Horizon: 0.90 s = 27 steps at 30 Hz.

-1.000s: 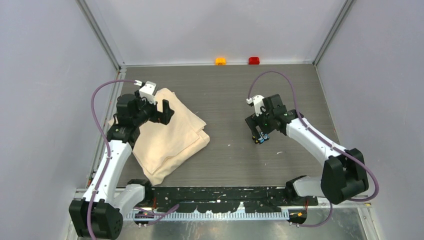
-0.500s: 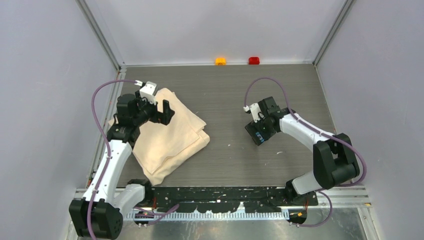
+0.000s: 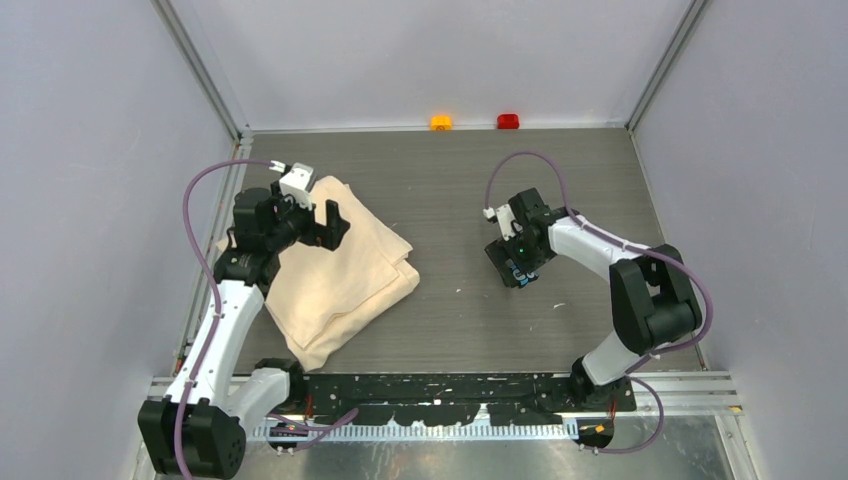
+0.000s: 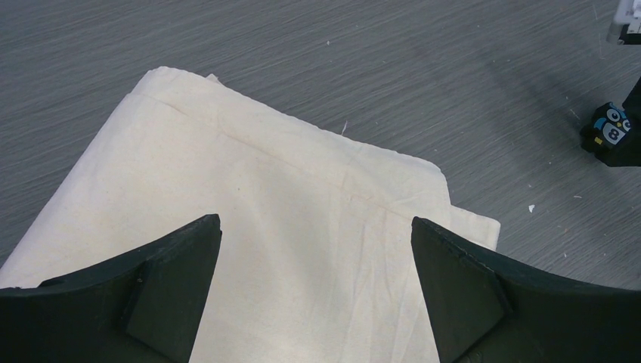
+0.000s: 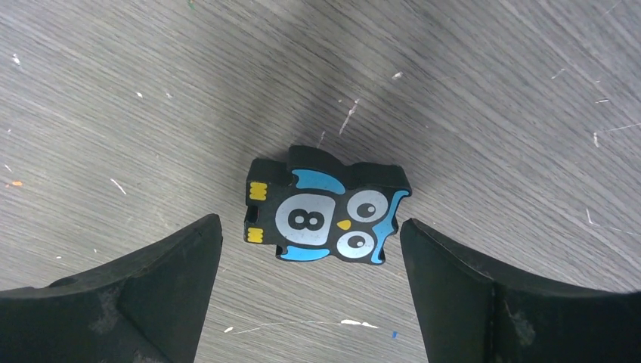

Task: Open and lay out the surgical kit
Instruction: Move the distractor to the center of the board.

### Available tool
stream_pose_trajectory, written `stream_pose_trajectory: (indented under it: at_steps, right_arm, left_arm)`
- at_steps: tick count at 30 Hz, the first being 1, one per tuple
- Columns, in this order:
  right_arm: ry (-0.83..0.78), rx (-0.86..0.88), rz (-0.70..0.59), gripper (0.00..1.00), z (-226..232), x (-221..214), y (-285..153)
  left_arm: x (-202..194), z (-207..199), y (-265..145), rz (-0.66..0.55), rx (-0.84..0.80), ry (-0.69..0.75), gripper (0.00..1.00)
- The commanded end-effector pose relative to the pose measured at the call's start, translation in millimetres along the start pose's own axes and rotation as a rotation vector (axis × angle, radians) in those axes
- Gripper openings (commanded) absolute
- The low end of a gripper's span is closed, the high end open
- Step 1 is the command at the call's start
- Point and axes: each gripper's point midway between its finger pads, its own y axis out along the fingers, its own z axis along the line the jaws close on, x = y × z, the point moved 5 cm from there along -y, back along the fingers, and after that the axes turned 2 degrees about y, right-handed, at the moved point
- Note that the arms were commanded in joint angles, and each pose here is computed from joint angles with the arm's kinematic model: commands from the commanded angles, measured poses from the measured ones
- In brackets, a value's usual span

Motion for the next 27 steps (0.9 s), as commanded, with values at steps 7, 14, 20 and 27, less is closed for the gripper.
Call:
stream_pose_trajectory:
  at_steps: [7,14,20,27]
  right_arm:
    - [0.101,0.003,-0.004,0.84,-18.2,17.3,5.3]
    - [0.281,0.006,-0.031,0.59,-65.8,38.0,10.8]
    - [0.398,-0.105,-0.086,0.51,-136.1,82.4,30.1]
    - [0.473,-0.274,-0.189,0.50,-217.9,154.2,46.4]
  left_arm:
    - [13.1,-1.2,-4.8,-0.057,-0.009,0.033,1.00]
    - [13.0,-1.0,-4.0,-0.055,-0.011,0.031,1.00]
    - [12.5,0.5,1.4,-0.039,-0.019,0.023,1.00]
    - [15.9,1.5,0.9,-0.002,-0.019,0.016,1.00]
